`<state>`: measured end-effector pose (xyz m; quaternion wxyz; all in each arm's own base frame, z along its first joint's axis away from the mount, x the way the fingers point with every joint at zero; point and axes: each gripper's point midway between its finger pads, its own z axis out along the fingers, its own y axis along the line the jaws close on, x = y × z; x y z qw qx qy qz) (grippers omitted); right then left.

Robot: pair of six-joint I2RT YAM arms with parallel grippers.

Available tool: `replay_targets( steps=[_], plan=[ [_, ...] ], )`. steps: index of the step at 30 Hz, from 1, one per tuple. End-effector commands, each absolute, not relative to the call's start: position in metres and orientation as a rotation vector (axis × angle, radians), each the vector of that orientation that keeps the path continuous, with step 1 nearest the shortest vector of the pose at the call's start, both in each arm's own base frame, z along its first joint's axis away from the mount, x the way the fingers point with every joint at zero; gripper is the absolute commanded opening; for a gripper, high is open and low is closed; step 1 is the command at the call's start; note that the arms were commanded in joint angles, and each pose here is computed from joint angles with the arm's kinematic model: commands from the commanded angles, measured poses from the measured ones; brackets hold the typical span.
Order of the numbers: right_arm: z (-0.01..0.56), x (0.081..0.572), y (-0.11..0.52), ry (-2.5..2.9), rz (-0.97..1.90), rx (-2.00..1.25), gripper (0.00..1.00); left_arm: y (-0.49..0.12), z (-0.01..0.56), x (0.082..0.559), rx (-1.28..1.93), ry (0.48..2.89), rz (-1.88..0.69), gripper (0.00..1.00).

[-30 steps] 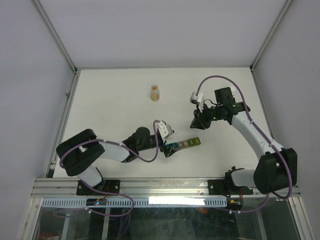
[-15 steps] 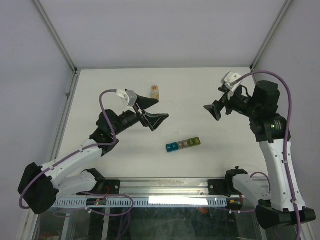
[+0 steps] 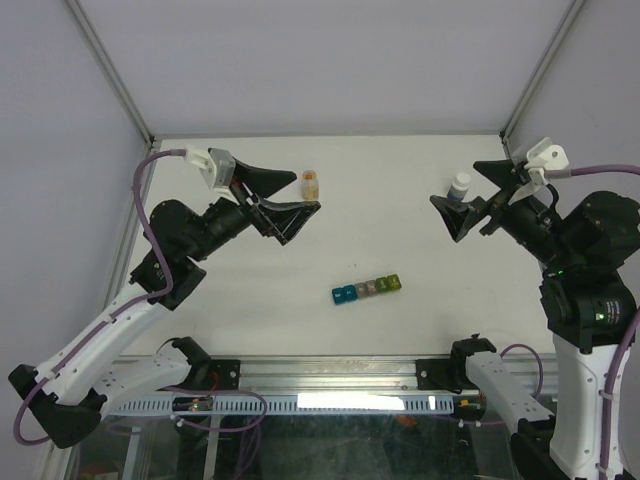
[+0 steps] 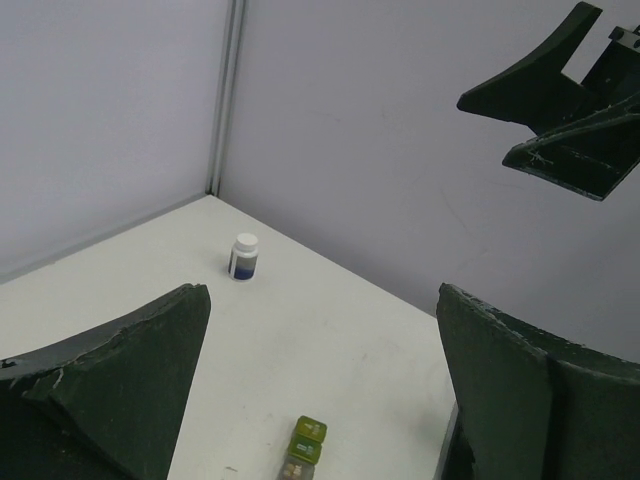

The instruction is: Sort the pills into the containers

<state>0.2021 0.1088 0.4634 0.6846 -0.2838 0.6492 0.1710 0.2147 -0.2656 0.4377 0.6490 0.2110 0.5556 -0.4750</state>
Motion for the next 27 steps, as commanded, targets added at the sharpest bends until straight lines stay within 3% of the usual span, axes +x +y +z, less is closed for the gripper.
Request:
replay_targets(
  steps=[1,27],
  plan=[
    [0.479,0.195,0.1,1.468,0.425,-0.464,0.99,-0.255,0.458,0.196,0.475,1.257,-1.118,0.99],
    [0.486,0.174,0.1,1.436,0.452,-0.44,0.99,-0.251,0.453,0.182,0.511,1.269,-1.14,0.99]
  ],
)
